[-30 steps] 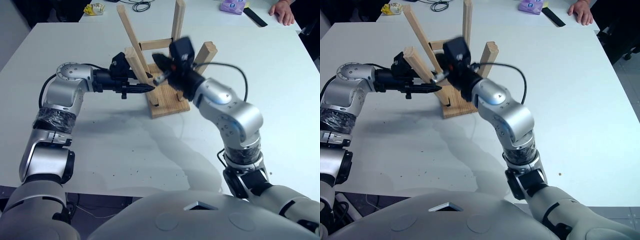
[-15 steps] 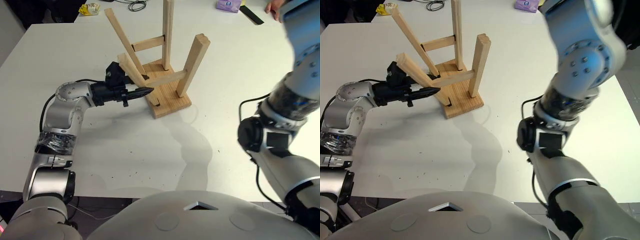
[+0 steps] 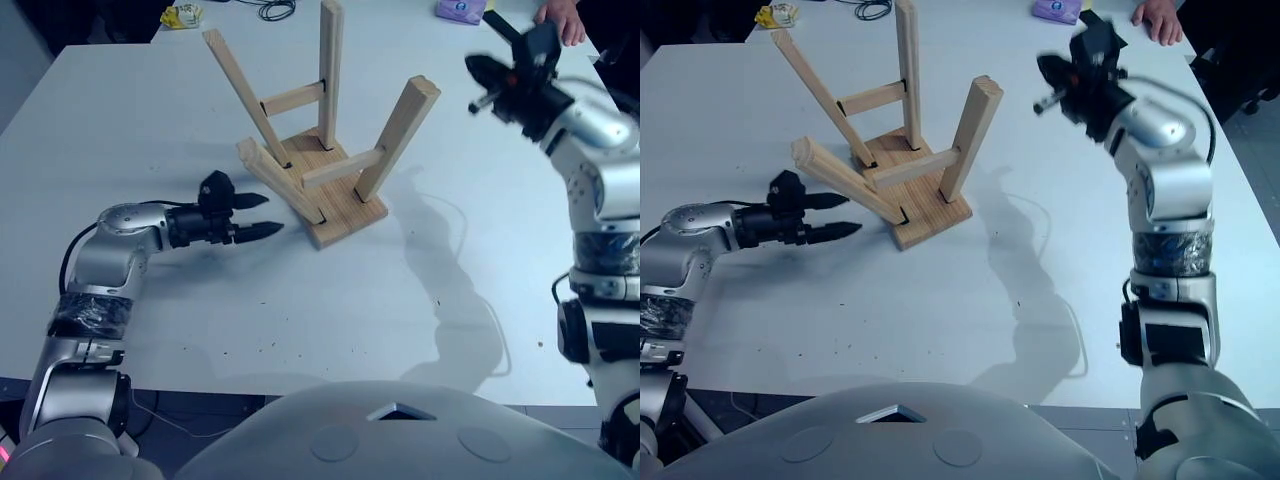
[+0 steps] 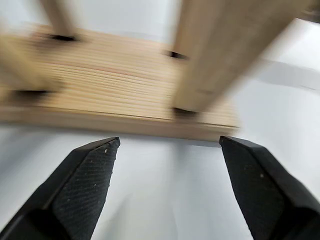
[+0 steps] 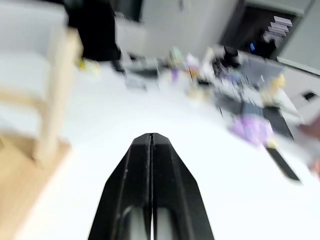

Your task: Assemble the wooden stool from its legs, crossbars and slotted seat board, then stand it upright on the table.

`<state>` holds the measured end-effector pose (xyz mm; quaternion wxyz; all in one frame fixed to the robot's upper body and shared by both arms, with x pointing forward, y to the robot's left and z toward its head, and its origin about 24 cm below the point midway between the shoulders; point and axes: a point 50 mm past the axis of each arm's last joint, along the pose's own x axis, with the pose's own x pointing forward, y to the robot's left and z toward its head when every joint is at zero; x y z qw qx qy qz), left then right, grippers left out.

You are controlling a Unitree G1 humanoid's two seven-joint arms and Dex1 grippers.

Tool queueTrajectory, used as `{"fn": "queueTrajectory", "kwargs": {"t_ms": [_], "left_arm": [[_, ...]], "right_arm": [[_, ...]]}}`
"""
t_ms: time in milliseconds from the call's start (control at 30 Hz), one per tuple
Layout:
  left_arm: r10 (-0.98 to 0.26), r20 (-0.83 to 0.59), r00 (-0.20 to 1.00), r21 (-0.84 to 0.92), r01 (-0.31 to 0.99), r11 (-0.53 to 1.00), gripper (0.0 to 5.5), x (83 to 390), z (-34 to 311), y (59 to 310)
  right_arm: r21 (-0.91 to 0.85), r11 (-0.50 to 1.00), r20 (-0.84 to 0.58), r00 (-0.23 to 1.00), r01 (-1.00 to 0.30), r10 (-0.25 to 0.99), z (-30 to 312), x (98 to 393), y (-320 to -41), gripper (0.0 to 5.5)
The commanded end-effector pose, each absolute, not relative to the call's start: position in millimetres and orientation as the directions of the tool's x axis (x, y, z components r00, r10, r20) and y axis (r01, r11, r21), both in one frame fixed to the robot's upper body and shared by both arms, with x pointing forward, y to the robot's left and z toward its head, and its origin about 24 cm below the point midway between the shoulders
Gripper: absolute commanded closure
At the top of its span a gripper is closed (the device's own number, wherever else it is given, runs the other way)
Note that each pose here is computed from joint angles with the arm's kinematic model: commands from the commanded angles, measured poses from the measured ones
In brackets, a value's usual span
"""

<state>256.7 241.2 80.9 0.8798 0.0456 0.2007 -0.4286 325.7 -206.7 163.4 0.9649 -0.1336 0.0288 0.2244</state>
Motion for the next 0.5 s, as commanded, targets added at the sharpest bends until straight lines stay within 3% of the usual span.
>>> {"fn": "queueTrajectory", "kwargs": {"t_ms": [33, 133, 233, 367, 500], "left_arm": [[-0.527, -0.337, 0.781, -0.079, 0.534, 0.842, 1.78, 235.1, 88.7, 238.7], [-0.418, -0.270, 0.867, -0.098, 0.407, 0.908, 1.78, 217.4, 101.5, 220.4], [-0.385, -0.200, 0.901, -0.171, 0.354, 0.919, 1.78, 207.6, 110.5, 194.1], [-0.450, -0.195, 0.872, -0.194, 0.415, 0.889, 1.78, 204.8, 112.3, 180.7], [-0.609, -0.247, 0.754, -0.113, 0.602, 0.790, 1.78, 190.9, 116.1, 196.9]], "right_arm": [[-0.207, 0.896, -0.049, 0.919, -0.394, 0.392, 160.1, 320.5, -211.8, 5.50], [-0.162, 0.898, -0.034, 0.911, -0.410, 0.410, 157.6, 314.7, -209.3, 5.50], [-0.137, 0.892, -0.004, 0.900, -0.431, 0.435, 159.0, 311.7, -199.9, 5.50], [-0.142, 0.920, 0.044, 0.926, -0.365, 0.375, 172.8, 317.2, -206.8, 5.50], [-0.129, 0.921, 0.135, 0.914, -0.368, 0.383, 202.8, 319.0, -209.2, 5.50]]}}
